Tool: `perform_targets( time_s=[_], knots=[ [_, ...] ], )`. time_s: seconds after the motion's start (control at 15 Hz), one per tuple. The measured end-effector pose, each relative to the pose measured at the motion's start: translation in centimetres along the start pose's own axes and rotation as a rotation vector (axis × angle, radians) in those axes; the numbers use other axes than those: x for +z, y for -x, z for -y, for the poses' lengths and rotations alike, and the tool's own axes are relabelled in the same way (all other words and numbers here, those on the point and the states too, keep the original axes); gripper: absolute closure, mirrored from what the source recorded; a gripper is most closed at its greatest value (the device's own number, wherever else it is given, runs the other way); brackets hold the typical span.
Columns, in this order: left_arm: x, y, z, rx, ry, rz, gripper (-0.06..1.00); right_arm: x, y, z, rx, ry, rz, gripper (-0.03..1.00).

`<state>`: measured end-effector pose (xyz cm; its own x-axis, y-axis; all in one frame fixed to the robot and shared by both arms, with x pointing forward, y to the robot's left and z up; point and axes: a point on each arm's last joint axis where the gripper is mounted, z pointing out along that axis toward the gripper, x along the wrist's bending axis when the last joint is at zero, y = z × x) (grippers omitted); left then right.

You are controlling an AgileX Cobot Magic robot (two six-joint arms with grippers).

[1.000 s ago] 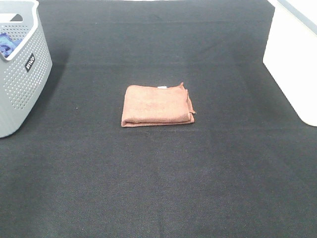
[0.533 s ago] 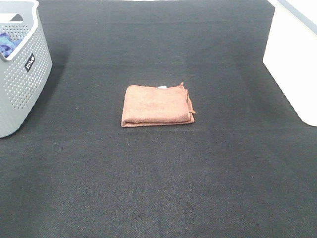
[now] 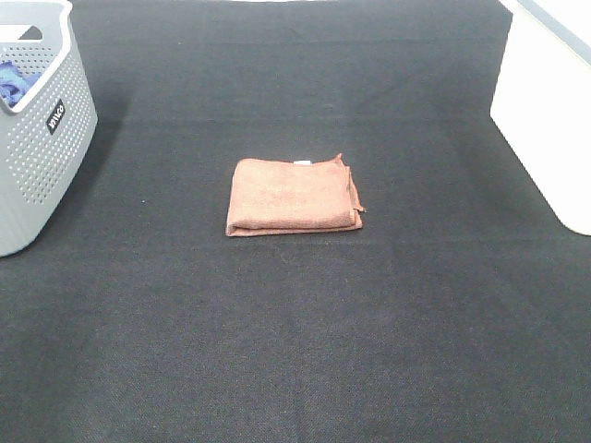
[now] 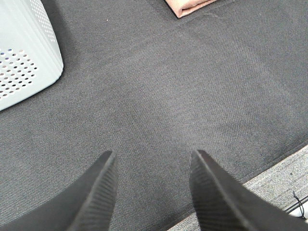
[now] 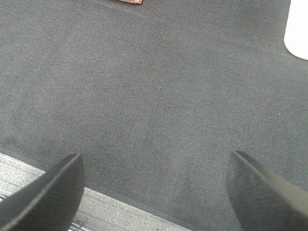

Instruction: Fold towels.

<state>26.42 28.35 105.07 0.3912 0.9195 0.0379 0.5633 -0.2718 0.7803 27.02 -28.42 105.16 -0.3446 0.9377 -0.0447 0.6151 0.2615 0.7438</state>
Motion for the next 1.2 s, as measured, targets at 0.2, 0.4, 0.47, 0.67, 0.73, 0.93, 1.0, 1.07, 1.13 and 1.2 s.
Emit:
perform_targets(
  time_s=[0.2,0.4,0.47,0.67,0.73,0.93,1.0,1.07,1.13,1.2],
  knots=[
    [0.0,-0.1,0.0,-0.025,-0.002,-0.031,0.48,-0.1,0.0,0.1,0.009,0.011,0.012,0.20],
    [0.0,-0.3,0.0,-0.070,0.000,-0.089,0.48,-0.5,0.2,0.2,0.056,0.033,0.072,0.20],
    [-0.3,-0.4,0.2,-0.103,0.018,-0.140,0.48,-0.8,0.2,0.4,0.081,0.055,0.109,0.20],
    [-1.8,0.3,1.1,-0.098,0.136,-0.197,0.48,-1.9,-0.2,1.2,0.090,0.146,0.156,0.20],
    [-2.3,0.6,1.5,-0.088,0.179,-0.209,0.48,-2.2,-0.3,1.5,0.086,0.168,0.160,0.20],
    [-2.5,0.7,1.7,-0.083,0.200,-0.214,0.48,-3.0,-0.7,2.2,0.076,0.240,0.174,0.20],
    [-2.5,0.7,1.7,-0.083,0.200,-0.214,0.48,-3.2,-0.7,2.3,0.074,0.254,0.177,0.20],
    [-2.5,0.7,1.7,-0.083,0.200,-0.214,0.48,-3.2,-0.8,2.3,0.074,0.256,0.176,0.20],
    [-2.5,0.7,1.7,-0.083,0.200,-0.214,0.48,-3.2,-0.8,2.3,0.074,0.256,0.176,0.20],
    [-2.5,0.7,1.7,-0.083,0.200,-0.214,0.48,-3.2,-0.8,2.3,0.074,0.256,0.176,0.20]
  ],
)
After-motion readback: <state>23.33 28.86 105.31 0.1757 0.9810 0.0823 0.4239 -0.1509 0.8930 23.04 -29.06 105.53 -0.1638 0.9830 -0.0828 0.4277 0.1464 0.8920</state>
